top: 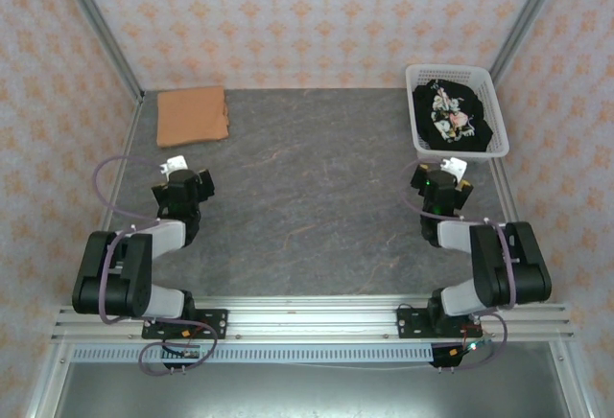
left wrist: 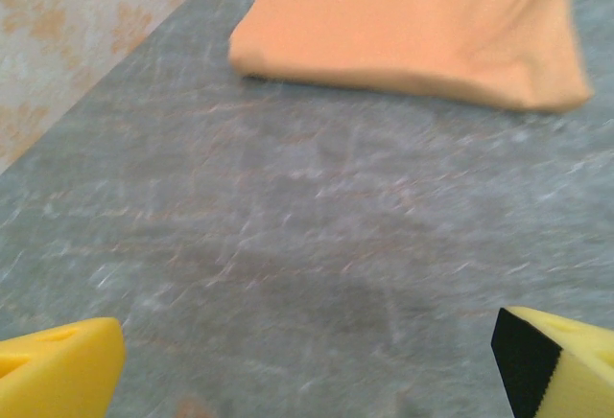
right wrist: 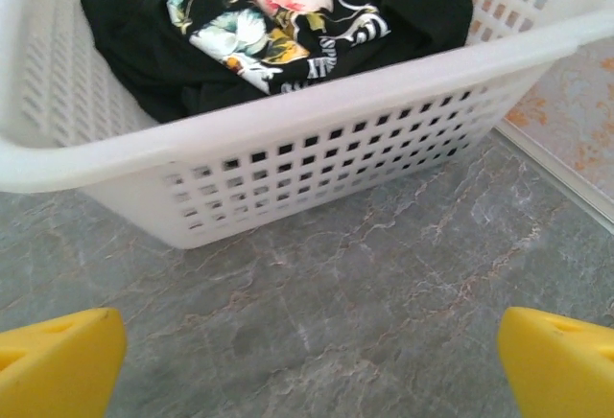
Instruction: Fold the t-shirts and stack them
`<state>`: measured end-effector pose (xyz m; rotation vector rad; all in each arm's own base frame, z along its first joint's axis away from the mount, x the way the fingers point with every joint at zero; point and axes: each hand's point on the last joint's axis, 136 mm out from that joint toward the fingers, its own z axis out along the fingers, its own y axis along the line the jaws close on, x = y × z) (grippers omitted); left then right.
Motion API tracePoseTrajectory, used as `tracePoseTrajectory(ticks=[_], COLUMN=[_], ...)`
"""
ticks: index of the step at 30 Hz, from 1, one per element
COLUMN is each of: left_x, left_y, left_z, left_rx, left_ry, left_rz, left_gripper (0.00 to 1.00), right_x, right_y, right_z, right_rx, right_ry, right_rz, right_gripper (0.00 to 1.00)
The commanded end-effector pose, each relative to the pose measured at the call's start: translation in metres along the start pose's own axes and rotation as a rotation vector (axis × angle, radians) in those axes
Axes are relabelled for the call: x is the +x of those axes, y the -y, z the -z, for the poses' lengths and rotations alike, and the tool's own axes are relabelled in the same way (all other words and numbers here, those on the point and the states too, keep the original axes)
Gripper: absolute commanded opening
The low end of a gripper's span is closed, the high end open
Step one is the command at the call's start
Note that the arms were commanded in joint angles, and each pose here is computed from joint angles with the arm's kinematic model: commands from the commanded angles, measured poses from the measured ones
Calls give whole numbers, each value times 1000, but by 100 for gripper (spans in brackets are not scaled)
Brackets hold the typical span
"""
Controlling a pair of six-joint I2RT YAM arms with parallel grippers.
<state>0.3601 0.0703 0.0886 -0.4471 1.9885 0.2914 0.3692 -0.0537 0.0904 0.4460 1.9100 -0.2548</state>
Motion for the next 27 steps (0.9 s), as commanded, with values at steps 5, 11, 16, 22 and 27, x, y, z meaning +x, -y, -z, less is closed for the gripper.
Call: tracePoseTrajectory(ticks=[5,11,16,22,27], left_x=[-13,-14,-13,-13,-14], left_y=[20,33,35,36,36], left_z=[0,-6,-6,-6,-6], left_rx=[59,84,78,75,76], left_ry=[116,97,89,89,89], left_rz=[-18,-74,-87,-95,-93], left_gripper=[100,100,100,100,100], right_x=[-7,-7,-7,-6,-5], right_y=[-6,-12,-13,-19,-22], right_z=[-5,-10,-9,-11,-10], right_rx=[-47,-43,-48,-76,-96], right_ry=[54,17,20,8,4], right_rz=[-40,-4,-5,12,22], right_gripper=[99,99,99,99,99])
